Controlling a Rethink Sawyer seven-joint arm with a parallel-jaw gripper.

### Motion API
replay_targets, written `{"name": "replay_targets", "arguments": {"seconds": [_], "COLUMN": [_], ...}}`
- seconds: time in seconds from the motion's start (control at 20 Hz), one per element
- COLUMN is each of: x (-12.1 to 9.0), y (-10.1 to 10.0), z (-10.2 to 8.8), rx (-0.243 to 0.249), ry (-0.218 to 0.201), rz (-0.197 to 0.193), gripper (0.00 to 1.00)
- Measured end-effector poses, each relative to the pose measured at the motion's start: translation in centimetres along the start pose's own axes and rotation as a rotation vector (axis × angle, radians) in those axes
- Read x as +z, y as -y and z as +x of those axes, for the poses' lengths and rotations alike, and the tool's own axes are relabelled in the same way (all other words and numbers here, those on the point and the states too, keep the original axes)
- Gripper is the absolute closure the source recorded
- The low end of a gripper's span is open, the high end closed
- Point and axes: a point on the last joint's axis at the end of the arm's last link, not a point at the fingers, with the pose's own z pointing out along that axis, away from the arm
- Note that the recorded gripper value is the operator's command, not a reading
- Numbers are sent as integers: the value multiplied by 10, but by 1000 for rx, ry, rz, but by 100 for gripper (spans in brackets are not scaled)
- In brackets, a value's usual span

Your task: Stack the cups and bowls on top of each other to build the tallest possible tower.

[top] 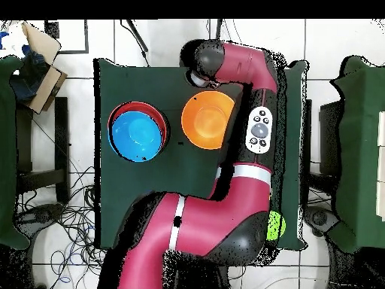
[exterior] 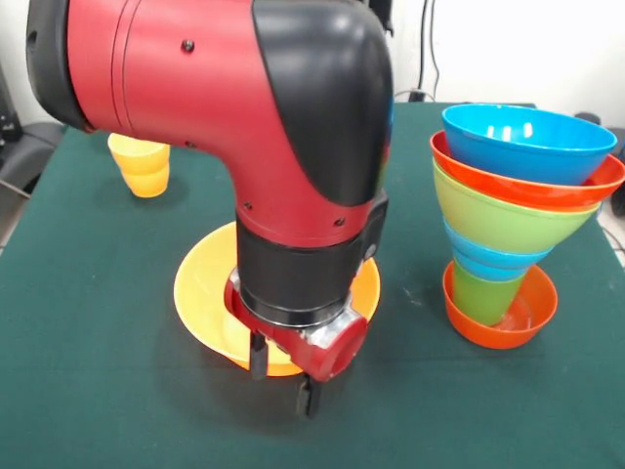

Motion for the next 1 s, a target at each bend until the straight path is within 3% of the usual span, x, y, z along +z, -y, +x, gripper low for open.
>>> {"name": "replay_targets", "arguments": {"seconds": [0.4, 0.55, 1.0], "x": [-2, -5, -10], "y": [17, 16, 10], "z": [5, 8, 8], "rx": [10, 21, 42], "ry": [-72, -103, -127], "rz": [78, 75, 41], "gripper": [0, 0, 0]}}
